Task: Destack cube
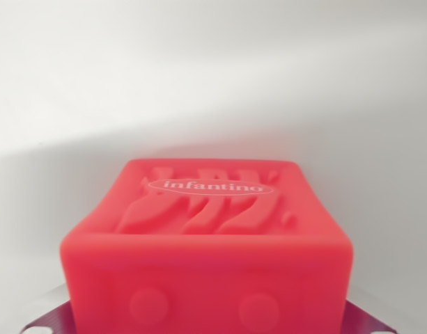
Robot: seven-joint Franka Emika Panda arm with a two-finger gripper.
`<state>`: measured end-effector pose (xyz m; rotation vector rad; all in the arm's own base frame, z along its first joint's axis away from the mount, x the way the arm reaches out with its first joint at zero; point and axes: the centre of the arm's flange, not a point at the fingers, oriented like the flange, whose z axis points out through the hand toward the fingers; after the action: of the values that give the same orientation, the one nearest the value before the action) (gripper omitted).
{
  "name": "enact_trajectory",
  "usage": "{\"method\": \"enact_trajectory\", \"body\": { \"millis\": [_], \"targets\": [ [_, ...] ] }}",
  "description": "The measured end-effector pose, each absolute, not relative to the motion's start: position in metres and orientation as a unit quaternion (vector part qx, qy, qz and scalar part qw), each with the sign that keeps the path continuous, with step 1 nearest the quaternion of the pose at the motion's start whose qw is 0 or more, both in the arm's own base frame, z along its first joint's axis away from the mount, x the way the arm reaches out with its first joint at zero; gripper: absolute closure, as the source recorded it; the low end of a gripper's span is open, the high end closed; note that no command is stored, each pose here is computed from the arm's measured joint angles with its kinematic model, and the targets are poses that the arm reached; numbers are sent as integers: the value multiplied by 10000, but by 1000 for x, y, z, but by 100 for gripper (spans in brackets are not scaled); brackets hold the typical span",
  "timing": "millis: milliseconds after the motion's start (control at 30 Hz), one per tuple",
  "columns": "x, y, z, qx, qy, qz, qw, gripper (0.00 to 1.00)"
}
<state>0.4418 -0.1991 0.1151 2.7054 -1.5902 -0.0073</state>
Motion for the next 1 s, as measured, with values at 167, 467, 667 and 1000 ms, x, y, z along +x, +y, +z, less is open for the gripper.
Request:
{"method": "enact_trajectory", "body": {
  "millis": [167,467,667,1000],
  "targets": [
    [442,-199,115,8621,-5067,-21,17,0],
    [442,-199,115,8621,-5067,-20,16,0],
    [442,-199,115,8621,-5067,-20,16,0],
    [442,-199,115,8621,-5067,-20,16,0]
  ]
}}
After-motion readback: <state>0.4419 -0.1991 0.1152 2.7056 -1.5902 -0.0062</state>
